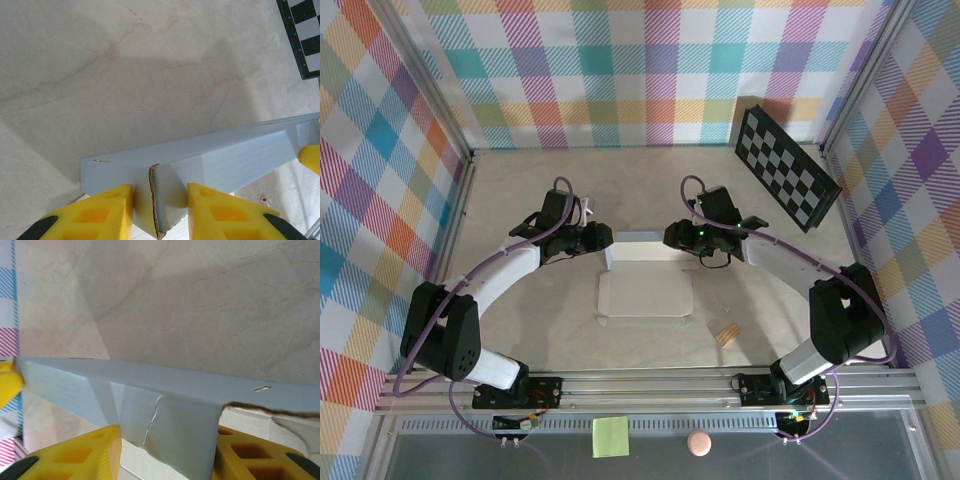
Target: Fold the paper box
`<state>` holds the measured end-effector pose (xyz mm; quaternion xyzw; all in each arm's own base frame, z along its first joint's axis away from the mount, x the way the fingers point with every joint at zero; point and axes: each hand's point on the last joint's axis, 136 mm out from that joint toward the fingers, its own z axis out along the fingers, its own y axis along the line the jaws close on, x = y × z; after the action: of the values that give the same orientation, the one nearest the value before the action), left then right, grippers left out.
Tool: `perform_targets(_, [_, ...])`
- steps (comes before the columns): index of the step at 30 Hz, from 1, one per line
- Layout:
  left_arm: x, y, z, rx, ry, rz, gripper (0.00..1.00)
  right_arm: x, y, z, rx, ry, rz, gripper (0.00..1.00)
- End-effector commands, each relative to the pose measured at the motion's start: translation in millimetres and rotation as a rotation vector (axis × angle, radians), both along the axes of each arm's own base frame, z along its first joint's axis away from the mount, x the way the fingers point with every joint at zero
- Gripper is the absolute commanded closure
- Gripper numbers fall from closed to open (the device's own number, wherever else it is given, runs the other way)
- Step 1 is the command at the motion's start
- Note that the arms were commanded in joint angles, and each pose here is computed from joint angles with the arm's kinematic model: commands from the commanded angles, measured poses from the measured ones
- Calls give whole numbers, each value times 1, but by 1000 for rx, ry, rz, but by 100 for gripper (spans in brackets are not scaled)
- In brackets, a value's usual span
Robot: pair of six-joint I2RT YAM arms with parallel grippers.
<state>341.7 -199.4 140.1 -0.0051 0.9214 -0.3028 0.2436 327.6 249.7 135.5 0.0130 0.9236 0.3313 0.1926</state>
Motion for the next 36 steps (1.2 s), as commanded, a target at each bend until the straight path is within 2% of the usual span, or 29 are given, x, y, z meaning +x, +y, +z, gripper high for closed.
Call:
perform_targets(1, [-27,9,-36,67,137,-4,69,8,4,21,106,-45,-42,58])
perform_targets(4, [-27,10,-36,68,131,-2,70,9,1,19,115,-45,-59,62])
perform_targets(11, [-26,11,-34,67,124,5,71,10,-4,11,113,-29,-83,85])
perform_targets(14, [-27,11,-34,67,126,7,71,10,-5,11,111,-32,-88,87])
perform_targets(16, [-27,12,-34,68,122,10,71,10,-7,12,103,-36,-92,84])
perform_targets(20, [-26,13,-34,65,114,22,71,8,-16,15,66,-48,-97,69])
perform_targets(25, [-25,14,-35,39,114,38,71,1,-37,21,-1,-93,-110,59])
perform_targets(30, [-24,15,-33,14,111,50,72,-4,-61,12,-43,-87,-143,52])
perform_targets(36, [-22,19,-30,-28,93,64,72,-5,-74,-17,-51,-50,-162,49])
